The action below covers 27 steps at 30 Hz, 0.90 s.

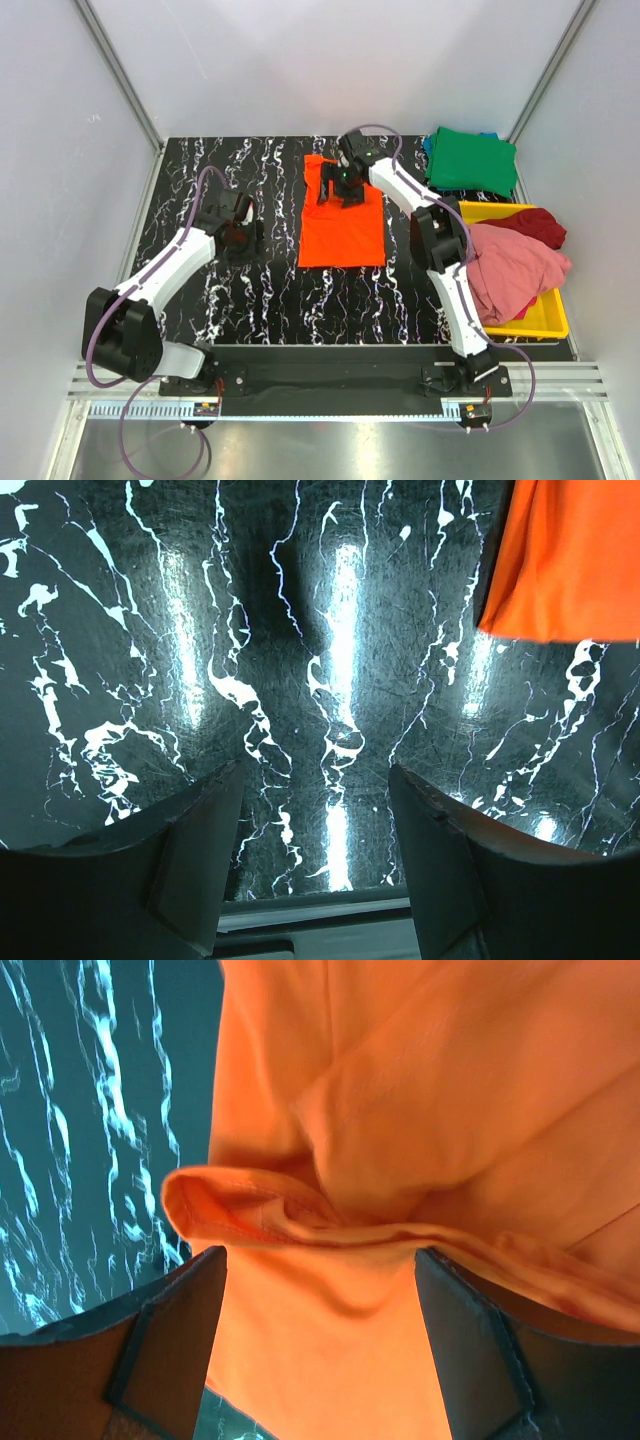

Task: Fold and stack the t-shirts
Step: Fold the tshirt

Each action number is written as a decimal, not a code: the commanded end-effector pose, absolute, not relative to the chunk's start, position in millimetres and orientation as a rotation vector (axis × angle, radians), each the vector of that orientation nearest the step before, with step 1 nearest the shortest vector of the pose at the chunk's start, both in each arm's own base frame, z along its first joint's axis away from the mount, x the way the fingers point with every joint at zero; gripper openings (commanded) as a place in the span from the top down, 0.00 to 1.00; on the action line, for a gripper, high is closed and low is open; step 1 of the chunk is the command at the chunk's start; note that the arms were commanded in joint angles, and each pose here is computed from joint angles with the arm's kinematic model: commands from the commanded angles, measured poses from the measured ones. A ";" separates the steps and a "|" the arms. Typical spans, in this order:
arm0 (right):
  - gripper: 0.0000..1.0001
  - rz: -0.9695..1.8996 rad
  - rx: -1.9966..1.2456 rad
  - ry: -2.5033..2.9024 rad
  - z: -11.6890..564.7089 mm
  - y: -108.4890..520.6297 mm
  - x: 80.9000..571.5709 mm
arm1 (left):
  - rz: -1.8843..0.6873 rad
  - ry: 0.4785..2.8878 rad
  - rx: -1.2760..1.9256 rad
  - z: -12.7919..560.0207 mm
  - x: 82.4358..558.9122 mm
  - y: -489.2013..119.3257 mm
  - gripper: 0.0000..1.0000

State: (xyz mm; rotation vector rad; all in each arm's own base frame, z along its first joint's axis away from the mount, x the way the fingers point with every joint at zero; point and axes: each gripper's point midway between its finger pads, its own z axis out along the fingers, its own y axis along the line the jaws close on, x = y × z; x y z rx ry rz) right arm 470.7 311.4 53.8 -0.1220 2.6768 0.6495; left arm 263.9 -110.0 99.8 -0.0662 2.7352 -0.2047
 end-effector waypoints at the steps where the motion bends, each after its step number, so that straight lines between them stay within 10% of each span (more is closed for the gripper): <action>1: 0.17 0.500 -0.081 2.640 72.6 271.5 515.8 | -0.197 2.674 -0.054 108.0 271.0 -108.1 0.35; 13: 0.15 0.365 0.083 2.389 213.9 179.8 511.2 | -0.598 2.609 -0.166 116.1 296.9 -167.5 0.36; 27: 0.27 0.984 0.304 2.575 101.9 201.9 347.3 | -0.775 2.654 -0.235 53.3 319.9 -216.6 0.38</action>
